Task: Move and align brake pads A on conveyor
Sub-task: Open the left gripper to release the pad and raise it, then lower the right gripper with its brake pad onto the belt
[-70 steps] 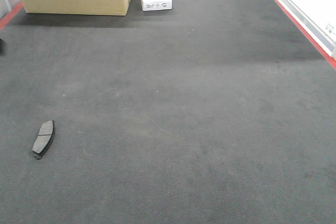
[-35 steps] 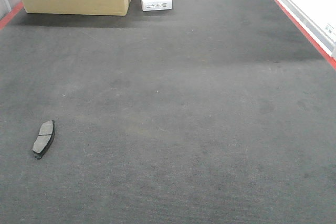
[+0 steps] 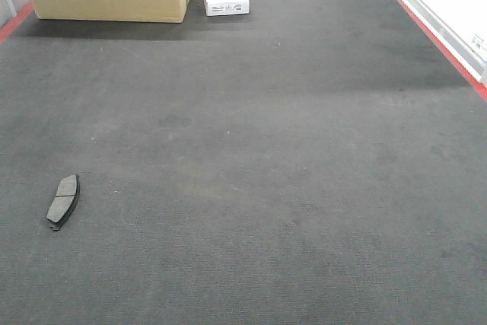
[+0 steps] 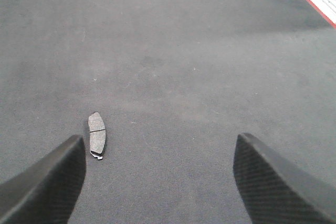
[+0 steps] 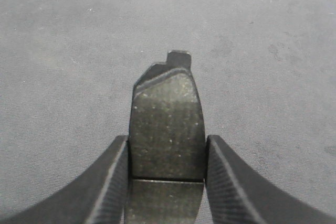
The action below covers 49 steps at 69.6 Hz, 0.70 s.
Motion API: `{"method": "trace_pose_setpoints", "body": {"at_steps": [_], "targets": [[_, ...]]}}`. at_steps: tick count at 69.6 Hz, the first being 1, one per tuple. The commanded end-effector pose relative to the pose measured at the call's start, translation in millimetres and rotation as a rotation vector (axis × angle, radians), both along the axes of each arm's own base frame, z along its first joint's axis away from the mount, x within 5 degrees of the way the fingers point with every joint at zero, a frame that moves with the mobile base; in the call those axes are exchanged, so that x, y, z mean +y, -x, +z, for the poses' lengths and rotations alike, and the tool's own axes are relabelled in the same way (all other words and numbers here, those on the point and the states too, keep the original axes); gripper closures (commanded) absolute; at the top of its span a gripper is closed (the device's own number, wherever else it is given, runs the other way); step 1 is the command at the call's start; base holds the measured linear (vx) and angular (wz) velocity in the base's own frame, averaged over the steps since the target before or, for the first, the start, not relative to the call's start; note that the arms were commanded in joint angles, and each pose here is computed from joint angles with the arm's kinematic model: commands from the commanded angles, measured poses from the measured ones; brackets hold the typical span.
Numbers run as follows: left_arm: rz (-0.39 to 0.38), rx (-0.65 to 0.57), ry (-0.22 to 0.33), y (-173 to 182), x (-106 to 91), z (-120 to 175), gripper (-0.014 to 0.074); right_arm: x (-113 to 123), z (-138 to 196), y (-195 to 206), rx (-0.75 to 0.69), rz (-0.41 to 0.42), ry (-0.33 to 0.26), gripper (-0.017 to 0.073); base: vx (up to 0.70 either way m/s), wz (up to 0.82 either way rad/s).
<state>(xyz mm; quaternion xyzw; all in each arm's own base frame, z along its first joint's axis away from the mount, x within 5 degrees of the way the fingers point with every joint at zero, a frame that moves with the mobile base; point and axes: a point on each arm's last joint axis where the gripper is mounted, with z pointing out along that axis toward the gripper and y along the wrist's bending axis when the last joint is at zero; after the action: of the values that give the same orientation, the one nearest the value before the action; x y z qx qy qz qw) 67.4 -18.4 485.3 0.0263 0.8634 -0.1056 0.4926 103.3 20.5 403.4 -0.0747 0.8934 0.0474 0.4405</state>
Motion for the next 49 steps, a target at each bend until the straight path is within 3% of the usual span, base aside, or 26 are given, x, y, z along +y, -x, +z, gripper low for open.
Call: {"method": "trace_pose_setpoints", "body": {"at_steps": [1, 31, 49], "targets": [[-0.010, -0.086, 0.023, 0, -1.5, 11, 0.0050, 1, 13, -2, -0.095, 0.007, -0.020, 0.0567, 0.00, 0.00], [-0.010, -0.086, 0.023, 0, -1.5, 11, 0.0050, 2, 12, -2, -0.084, 0.014, -0.036, 0.0567, 0.00, 0.00], [-0.010, -0.086, 0.023, 0, -1.5, 11, 0.0050, 2, 4, -29, -0.038, -0.014, 0.043, 0.0564, 0.00, 0.00]]}}
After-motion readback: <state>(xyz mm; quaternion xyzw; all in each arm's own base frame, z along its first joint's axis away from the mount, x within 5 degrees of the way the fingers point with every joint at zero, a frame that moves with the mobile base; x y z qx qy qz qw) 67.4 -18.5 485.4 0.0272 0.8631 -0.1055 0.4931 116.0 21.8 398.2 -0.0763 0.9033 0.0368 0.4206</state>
